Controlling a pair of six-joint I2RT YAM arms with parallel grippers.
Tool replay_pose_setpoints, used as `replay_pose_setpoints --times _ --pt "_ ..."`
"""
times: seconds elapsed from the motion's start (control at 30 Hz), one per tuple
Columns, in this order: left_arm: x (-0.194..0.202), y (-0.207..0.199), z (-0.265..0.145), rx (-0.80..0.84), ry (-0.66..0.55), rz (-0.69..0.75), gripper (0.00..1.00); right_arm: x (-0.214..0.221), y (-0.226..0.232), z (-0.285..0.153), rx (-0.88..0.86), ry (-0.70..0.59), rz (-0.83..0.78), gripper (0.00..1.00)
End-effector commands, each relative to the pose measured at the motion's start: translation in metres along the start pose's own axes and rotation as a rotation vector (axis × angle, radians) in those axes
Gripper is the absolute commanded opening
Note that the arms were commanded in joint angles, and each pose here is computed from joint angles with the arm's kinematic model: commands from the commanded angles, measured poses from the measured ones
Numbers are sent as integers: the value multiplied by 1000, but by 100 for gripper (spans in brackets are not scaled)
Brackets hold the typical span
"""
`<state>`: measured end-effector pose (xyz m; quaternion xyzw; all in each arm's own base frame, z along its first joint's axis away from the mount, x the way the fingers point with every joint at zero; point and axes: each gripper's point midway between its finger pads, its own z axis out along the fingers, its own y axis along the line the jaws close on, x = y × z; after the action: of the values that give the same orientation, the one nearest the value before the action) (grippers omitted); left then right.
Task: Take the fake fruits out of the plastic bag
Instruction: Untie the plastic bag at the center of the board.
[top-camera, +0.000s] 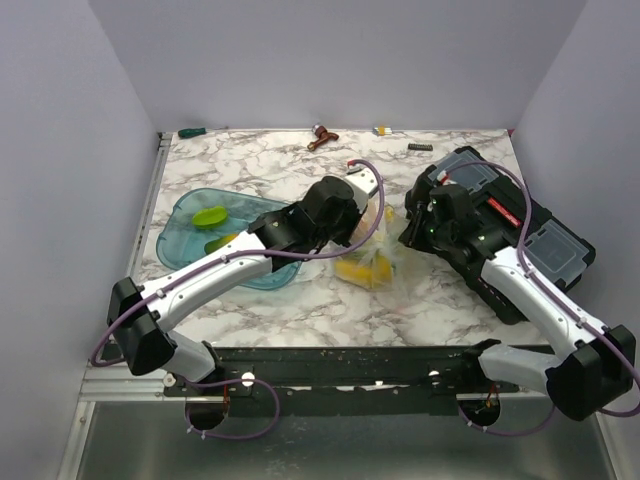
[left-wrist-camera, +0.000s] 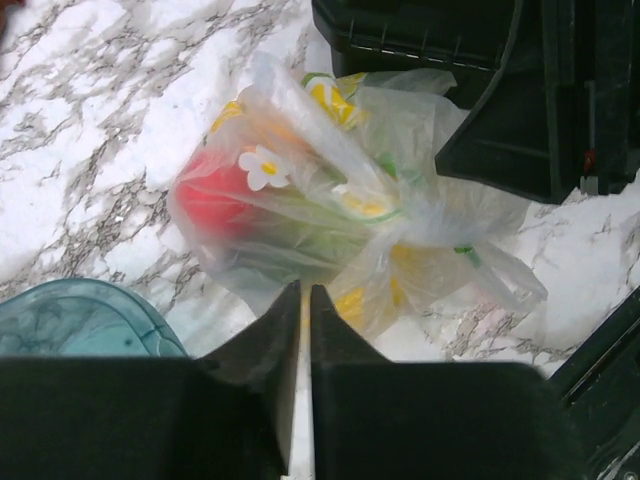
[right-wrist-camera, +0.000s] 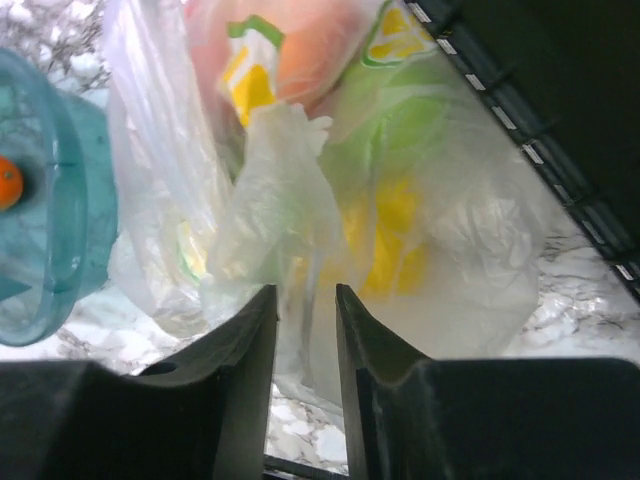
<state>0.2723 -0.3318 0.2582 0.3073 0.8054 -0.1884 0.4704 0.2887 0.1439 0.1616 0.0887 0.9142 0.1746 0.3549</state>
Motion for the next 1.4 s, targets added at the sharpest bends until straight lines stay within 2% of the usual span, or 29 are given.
replay_pose_setpoints --times 0.0,0.07,0.1,0.23,0.4,0.47,0.57,0.63,0.7,0.87,0.97,1.2,1.37 --pt "14 -23 9 114 45 10 25 -1 17 -12 38 -7 -72 38" --pt "22 -28 16 128 80 9 44 6 28 -16 50 3 -100 50" --pt "25 -29 19 123 99 7 48 9 32 -17 58 7 -117 58" --pt "35 -29 31 112 138 5 55 16 32 -12 93 14 -145 75" --pt "43 -28 34 106 143 0 62 20 26 4 113 -6 -156 78" --pt "46 -30 34 111 151 -23 71 19 18 9 147 -35 -142 77" --pt "42 -31 30 113 138 -50 82 21 12 11 152 -60 -120 68" --pt "36 -29 26 103 102 -58 85 25 13 11 123 -66 -111 56" --pt "32 -30 23 115 87 -60 86 29 18 10 76 -65 -110 35" --pt "28 -39 20 172 73 -44 89 26 29 0 3 -74 -111 14" --pt "37 -37 25 172 83 21 92 29 39 -5 -66 -63 -131 1" --pt "60 -21 32 86 86 145 92 35 76 -15 -276 -42 -106 1" --pt "71 -18 43 50 128 152 85 38 85 -20 -325 -15 -94 1"
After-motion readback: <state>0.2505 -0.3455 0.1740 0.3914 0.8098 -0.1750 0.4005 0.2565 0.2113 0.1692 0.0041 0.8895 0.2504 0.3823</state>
